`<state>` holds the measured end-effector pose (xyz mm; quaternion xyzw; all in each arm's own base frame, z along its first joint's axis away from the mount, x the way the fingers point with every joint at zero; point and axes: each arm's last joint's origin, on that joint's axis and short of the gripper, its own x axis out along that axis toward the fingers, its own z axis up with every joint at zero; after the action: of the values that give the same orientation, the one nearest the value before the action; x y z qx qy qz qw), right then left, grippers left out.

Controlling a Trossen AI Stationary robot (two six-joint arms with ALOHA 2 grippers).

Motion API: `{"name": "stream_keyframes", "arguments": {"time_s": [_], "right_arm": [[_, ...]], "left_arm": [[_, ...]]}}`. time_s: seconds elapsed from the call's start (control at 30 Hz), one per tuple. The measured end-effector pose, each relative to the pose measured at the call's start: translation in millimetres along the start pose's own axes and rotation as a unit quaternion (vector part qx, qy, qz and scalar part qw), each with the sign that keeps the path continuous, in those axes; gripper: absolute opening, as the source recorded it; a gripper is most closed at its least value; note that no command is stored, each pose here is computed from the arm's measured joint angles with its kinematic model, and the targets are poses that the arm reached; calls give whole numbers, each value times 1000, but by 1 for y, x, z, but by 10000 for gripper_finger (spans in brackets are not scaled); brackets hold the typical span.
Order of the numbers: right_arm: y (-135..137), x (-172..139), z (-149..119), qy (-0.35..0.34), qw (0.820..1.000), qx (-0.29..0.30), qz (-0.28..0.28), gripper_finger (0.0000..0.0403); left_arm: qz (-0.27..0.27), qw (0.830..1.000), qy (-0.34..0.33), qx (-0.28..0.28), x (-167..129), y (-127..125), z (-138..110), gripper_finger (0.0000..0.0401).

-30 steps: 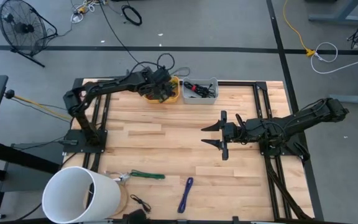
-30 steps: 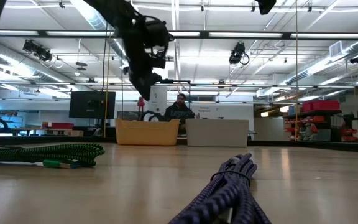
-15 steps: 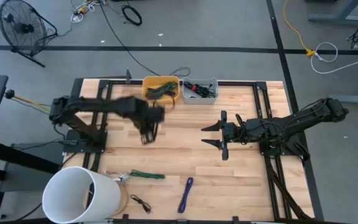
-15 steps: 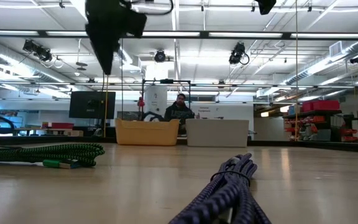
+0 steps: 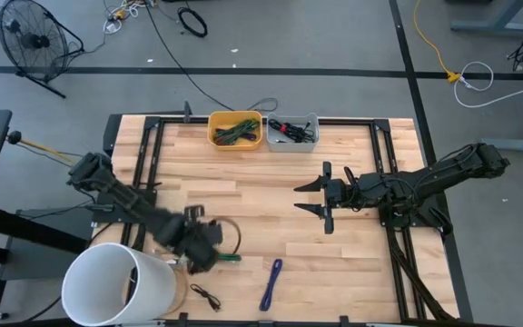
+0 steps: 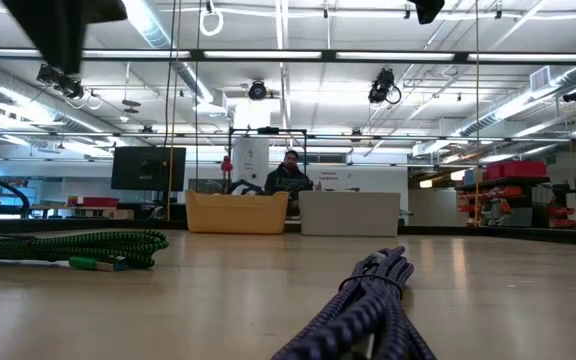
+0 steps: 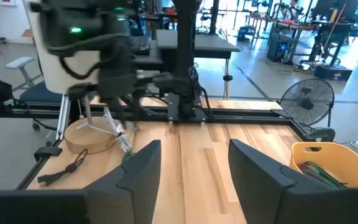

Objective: Pick & Place USB Port
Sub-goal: Put the green black charger cable into the yellow bin

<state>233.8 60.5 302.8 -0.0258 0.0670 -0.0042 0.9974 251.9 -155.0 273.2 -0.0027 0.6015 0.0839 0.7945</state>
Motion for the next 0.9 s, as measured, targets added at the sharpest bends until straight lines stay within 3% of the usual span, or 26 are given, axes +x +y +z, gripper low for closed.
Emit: {"name": "stream_keyframes", "arguments": {"time_s": [0.2,0.37,0.57,0.9], "right_arm": [[0,0,0,-2,1000,3,0,190],[0,0,0,-2,1000,7,1,190],[0,0,0,-1,1000,19,2,190],[0,0,0,1,1000,16,2,190]], "left_arm": [[-16,999,-25,14,16,-41,-8,85],[8,999,-11,48,41,-61,-13,85],[58,995,29,76,71,-67,-15,85],[34,996,58,50,85,-62,-4,85]]}}
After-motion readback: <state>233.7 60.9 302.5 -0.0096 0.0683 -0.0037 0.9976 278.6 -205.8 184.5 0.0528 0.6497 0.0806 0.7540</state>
